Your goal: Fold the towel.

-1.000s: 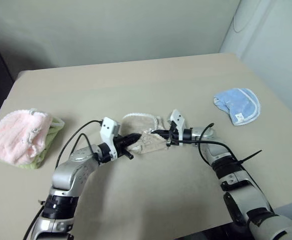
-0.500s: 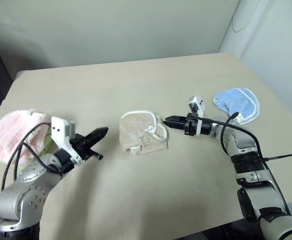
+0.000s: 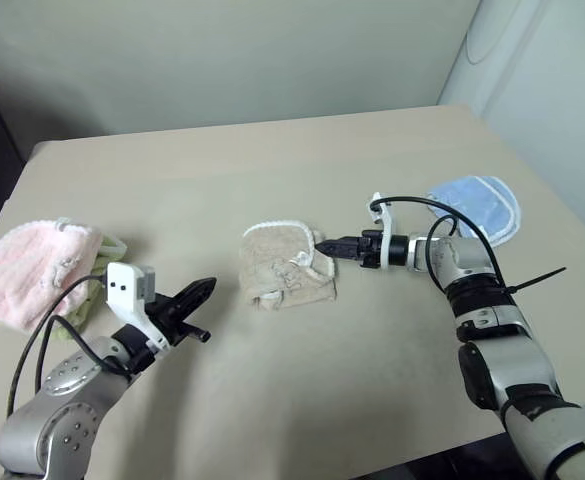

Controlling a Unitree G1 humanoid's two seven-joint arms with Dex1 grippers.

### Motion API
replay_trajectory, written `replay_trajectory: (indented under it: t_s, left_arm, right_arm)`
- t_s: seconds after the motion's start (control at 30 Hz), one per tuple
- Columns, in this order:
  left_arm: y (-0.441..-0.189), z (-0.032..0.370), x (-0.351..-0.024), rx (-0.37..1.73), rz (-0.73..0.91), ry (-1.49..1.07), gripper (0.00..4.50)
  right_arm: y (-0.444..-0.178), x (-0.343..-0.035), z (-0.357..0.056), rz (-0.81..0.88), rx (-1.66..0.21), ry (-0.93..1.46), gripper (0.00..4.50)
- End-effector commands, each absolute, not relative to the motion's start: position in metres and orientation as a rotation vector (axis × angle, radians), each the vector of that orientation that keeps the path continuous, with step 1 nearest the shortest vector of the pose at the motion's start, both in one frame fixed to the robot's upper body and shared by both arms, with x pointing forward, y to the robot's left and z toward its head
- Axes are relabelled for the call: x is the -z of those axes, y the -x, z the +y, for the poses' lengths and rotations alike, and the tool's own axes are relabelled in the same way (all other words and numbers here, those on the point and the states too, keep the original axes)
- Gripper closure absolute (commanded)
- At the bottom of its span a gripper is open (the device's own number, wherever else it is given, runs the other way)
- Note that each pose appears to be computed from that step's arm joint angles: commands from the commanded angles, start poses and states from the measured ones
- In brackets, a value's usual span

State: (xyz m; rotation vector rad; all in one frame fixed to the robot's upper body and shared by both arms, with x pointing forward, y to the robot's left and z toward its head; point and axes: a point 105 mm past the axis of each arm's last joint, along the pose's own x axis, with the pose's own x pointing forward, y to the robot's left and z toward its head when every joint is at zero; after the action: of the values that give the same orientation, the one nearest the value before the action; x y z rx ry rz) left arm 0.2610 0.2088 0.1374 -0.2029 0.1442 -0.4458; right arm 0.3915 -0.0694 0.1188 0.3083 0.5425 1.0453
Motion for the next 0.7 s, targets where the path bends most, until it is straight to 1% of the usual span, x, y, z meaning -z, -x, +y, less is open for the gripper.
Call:
replay_trajectory:
  t_s: [0.03,0.13,0.27,0.43,0.53,0.57,0.6,0.7]
  left_arm:
    - [-0.26,0.205,-0.15,0.458,0.087,0.18,4.5]
    - [-0.261,0.204,-0.15,0.459,0.087,0.182,4.5]
    - [-0.261,0.201,-0.15,0.465,0.085,0.187,4.5]
    - [-0.261,0.199,-0.147,0.468,0.09,0.194,4.5]
    - [-0.261,0.196,-0.145,0.474,0.092,0.199,4.5]
    - [-0.261,0.195,-0.145,0.475,0.092,0.2,4.5]
    - [-0.261,0.194,-0.145,0.476,0.092,0.201,4.5]
    - [-0.26,0.193,-0.144,0.477,0.093,0.202,4.5]
  right_arm:
    - [-0.394,-0.126,-0.056,0.517,-1.097,-0.255,0.01]
    - [-0.39,-0.126,-0.043,0.52,-1.145,-0.248,0.01]
    - [-0.382,-0.133,-0.027,0.513,-1.217,-0.272,0.01]
    - [-0.377,-0.136,-0.016,0.517,-1.25,-0.274,0.01]
    - [-0.378,-0.134,-0.014,0.516,-1.236,-0.259,0.01]
    - [-0.379,-0.133,-0.014,0.516,-1.227,-0.259,0.37]
    - [-0.38,-0.133,-0.015,0.517,-1.22,-0.26,0.58]
    - [-0.382,-0.132,-0.019,0.517,-1.208,-0.267,1.56]
